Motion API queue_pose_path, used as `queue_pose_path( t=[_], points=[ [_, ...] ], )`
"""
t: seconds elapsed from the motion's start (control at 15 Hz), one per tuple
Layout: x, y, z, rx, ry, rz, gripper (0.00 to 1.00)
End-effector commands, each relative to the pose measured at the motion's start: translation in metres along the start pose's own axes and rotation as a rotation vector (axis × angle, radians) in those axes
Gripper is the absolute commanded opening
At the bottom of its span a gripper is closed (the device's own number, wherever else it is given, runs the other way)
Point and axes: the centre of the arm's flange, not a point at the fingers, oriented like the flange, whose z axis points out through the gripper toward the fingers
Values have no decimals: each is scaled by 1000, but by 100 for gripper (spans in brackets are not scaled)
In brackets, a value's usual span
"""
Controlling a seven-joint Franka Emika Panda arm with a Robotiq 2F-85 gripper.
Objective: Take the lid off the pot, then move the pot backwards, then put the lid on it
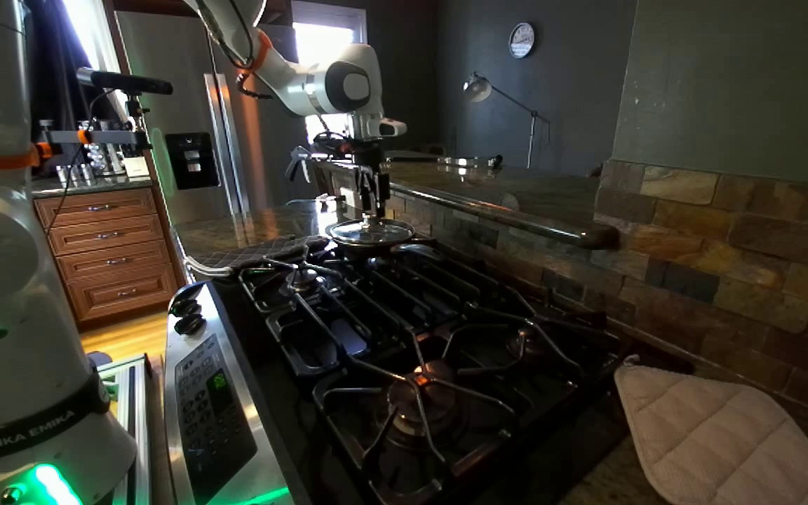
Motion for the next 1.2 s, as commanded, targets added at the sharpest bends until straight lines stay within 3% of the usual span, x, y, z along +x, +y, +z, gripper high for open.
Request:
queue_pose_path(
  t=[0.0, 0.2, 0.27, 0.6, 1.13],
  points=[
    [-2, -6, 9, -7, -10, 5, 80],
    [-1, -9, 12, -11, -17, 1, 78],
    [0, -10, 13, -12, -20, 1, 66],
    [3, -13, 15, -15, -21, 0, 23],
    [-1, -9, 2, -9, 13, -2, 23]
  ],
)
